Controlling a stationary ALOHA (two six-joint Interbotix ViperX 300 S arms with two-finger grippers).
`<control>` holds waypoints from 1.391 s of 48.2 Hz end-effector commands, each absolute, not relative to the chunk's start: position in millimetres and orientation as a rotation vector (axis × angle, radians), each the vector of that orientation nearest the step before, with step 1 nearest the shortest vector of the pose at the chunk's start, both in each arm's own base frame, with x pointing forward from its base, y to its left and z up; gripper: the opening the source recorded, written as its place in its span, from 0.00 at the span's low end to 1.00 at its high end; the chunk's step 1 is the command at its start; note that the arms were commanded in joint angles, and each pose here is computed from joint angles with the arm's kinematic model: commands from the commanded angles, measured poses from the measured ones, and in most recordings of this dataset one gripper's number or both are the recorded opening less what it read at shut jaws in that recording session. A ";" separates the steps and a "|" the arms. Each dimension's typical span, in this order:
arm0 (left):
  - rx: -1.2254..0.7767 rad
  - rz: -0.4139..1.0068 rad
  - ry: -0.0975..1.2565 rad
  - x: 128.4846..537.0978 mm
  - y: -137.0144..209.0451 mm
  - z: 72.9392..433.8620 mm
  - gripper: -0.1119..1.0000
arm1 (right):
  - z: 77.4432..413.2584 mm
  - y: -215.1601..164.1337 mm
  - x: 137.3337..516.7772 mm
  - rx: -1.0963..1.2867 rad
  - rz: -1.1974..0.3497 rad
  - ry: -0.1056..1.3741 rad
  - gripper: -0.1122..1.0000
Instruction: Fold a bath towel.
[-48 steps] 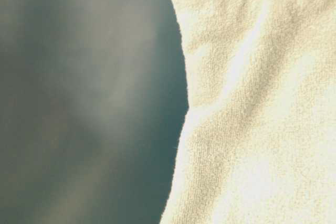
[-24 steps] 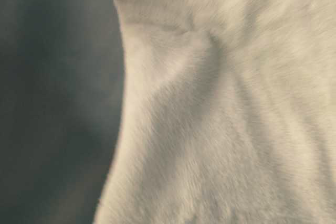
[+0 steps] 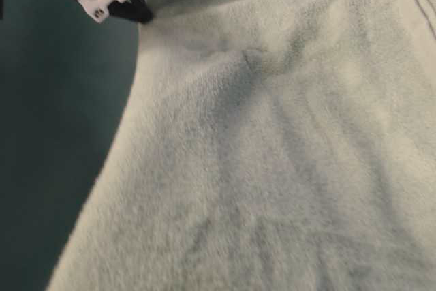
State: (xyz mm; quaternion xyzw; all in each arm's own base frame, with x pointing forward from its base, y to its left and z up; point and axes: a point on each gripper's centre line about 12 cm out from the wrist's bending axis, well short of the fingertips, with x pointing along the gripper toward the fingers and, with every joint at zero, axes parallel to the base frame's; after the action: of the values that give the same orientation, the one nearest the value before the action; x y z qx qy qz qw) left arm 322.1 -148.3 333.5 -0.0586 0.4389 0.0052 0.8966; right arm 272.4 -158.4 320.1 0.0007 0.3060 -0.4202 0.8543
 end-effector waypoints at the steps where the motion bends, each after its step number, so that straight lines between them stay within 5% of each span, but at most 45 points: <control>1: -0.139 -0.016 0.853 329.6 -152.9 352.4 0.18 | 343.7 -142.8 251.2 0.013 -0.903 0.595 0.17; 21: -0.140 -0.138 0.735 373.3 -219.1 411.5 0.18 | 383.5 -52.7 170.4 0.069 -0.809 0.579 0.17; 38: -0.082 -0.023 0.874 382.8 -226.0 406.2 0.18 | 371.9 -42.5 183.9 -0.052 -0.913 0.656 0.17; 53: -0.051 0.138 1.057 340.1 -166.8 336.8 0.18 | 313.0 -104.3 240.0 -0.075 -0.993 0.750 0.17; 67: -0.228 0.324 1.118 266.5 -91.0 250.1 0.18 | 246.0 -187.5 294.3 -0.025 -0.858 0.771 0.17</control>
State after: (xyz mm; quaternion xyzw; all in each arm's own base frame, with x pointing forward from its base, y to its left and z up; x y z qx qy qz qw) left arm 283.4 -104.0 256.1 -0.0821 0.5426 0.1534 0.8218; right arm 281.0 -167.6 250.6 -0.0223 0.3786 -0.4164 0.8263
